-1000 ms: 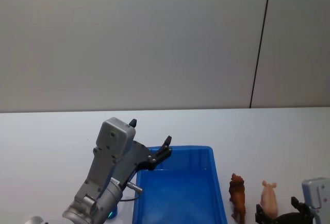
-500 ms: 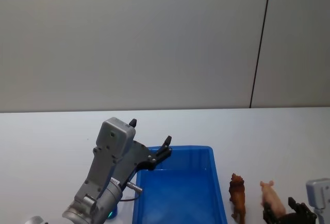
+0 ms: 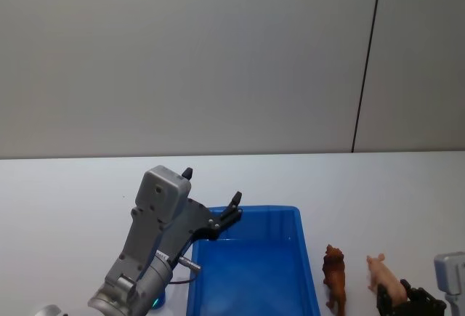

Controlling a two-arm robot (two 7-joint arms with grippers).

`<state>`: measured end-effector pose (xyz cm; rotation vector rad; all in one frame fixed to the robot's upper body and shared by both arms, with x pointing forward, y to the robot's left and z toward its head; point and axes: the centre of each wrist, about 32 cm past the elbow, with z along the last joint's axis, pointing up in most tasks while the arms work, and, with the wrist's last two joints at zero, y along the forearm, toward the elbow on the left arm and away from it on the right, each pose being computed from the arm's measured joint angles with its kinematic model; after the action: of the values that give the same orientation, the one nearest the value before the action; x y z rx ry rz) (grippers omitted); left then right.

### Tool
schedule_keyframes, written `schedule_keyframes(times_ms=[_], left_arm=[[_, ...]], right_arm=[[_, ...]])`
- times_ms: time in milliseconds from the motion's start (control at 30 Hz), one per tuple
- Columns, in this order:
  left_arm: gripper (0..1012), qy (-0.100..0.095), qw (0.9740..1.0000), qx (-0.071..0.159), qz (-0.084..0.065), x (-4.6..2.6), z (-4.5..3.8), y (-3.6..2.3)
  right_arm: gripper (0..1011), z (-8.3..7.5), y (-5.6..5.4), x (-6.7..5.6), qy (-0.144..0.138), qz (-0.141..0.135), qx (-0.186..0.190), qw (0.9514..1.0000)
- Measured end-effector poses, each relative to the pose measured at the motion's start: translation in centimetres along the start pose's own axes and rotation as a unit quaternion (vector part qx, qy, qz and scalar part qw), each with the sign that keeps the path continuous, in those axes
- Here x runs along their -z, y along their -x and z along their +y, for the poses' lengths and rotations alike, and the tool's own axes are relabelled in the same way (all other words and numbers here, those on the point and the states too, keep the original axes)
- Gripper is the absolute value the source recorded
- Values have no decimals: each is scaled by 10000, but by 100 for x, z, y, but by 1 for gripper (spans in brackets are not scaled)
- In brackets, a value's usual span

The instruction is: Pick up the two dolls from the table and place them into the box.

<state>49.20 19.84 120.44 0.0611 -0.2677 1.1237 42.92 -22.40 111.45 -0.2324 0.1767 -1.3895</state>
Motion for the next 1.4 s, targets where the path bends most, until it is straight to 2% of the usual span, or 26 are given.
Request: schedule_keyframes(times_ms=[267,633,767,1067,1200,1400], left_arm=[[1001,0,10000,0,0,0,0,0],[1001,0,10000,0,0,0,0,0],[1001,0,10000,0,0,0,0,0],[1001,0,10000,0,0,0,0,0],[1001,0,10000,0,0,0,0,0],[1001,0,10000,0,0,0,0,0]], right_arm=[[381,-1,-3,-26,-113,-35,-46,9999],[381,-32,11,-249,-662,-190,-185,9975],[381,-29,39,-441,-1017,-241,-376,9938],[381,26,141,-683,-1375,-279,-855,9864],[381,71,202,-762,-1419,-267,-1115,9832],[381,178,306,-829,-1309,-212,-1535,9792]])
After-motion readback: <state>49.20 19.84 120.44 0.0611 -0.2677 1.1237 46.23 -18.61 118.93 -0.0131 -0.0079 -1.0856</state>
